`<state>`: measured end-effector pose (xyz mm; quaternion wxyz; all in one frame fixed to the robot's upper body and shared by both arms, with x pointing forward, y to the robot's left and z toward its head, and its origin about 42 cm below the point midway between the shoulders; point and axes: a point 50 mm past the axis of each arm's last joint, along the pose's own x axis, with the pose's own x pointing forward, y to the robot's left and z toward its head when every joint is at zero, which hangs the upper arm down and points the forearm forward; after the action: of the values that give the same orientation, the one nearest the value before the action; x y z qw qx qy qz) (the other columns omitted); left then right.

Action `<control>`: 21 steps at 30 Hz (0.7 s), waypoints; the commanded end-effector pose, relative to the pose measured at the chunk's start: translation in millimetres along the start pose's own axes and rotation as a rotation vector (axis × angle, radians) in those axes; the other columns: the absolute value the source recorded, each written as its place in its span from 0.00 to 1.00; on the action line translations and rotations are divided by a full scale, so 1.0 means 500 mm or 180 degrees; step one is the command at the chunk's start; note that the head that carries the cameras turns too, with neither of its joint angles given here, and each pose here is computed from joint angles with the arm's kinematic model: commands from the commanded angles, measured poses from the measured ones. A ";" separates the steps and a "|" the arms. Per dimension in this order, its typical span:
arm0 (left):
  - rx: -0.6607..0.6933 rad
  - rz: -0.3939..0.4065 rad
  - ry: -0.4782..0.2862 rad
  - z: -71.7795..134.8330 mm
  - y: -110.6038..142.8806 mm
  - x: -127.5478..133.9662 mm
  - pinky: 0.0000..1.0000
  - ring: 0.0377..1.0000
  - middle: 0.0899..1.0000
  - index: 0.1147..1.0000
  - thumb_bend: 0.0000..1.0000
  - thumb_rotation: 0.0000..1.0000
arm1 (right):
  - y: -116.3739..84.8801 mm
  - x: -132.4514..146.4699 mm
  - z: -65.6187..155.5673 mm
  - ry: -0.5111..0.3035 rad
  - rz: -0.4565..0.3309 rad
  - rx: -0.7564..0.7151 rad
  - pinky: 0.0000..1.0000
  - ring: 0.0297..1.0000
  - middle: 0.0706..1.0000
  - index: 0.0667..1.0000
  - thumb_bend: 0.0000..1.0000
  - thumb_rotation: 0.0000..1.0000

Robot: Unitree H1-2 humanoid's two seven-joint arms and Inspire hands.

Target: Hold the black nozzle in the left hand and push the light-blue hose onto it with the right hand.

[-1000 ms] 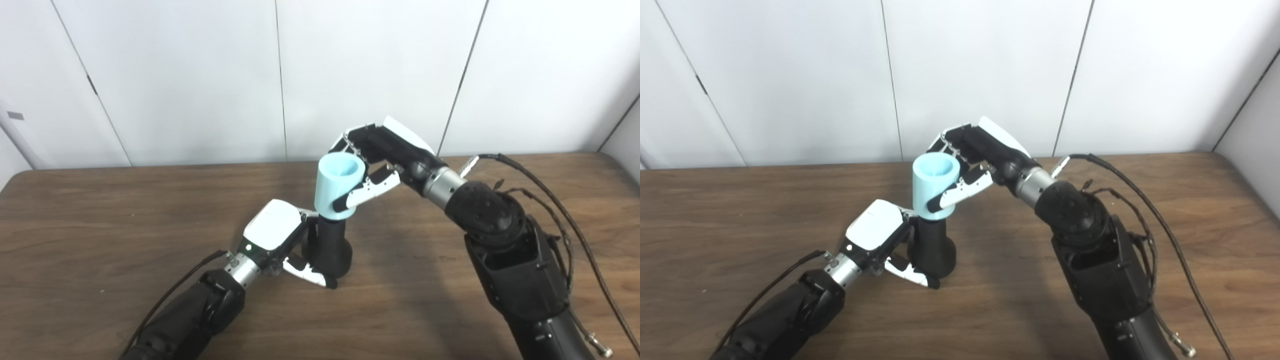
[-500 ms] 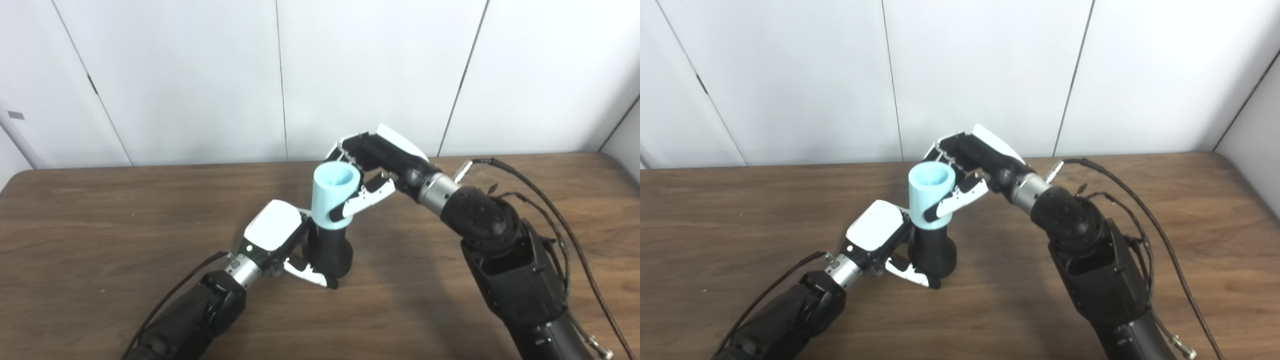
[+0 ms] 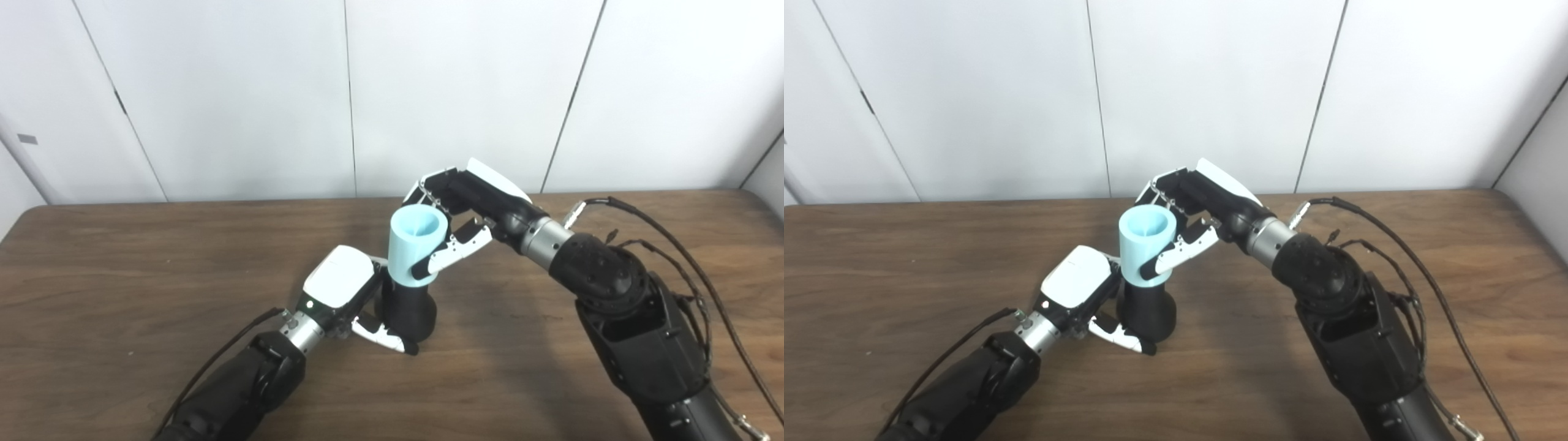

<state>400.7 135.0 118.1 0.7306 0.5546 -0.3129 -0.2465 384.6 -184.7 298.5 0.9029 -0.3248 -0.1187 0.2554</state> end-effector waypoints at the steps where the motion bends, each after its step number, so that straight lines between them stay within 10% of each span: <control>1: -0.0183 -0.0811 0.0097 0.035 -0.125 -0.095 0.25 0.33 0.42 0.42 0.53 0.00 | -0.010 -0.010 -0.001 0.0044 -0.0015 -0.0107 0.22 0.27 0.36 0.46 0.53 0.00; 21: -0.0172 -0.0854 0.0092 0.042 -0.125 -0.099 0.27 0.35 0.34 0.44 0.52 0.00 | 0.017 -0.012 -0.011 -0.0434 -0.0205 -0.1044 0.22 0.28 0.38 0.47 0.53 0.00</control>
<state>397.0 134.2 117.8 0.7324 0.5562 -0.3077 -0.2439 377.4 -183.4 289.9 0.8444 -0.4248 -0.2330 0.2286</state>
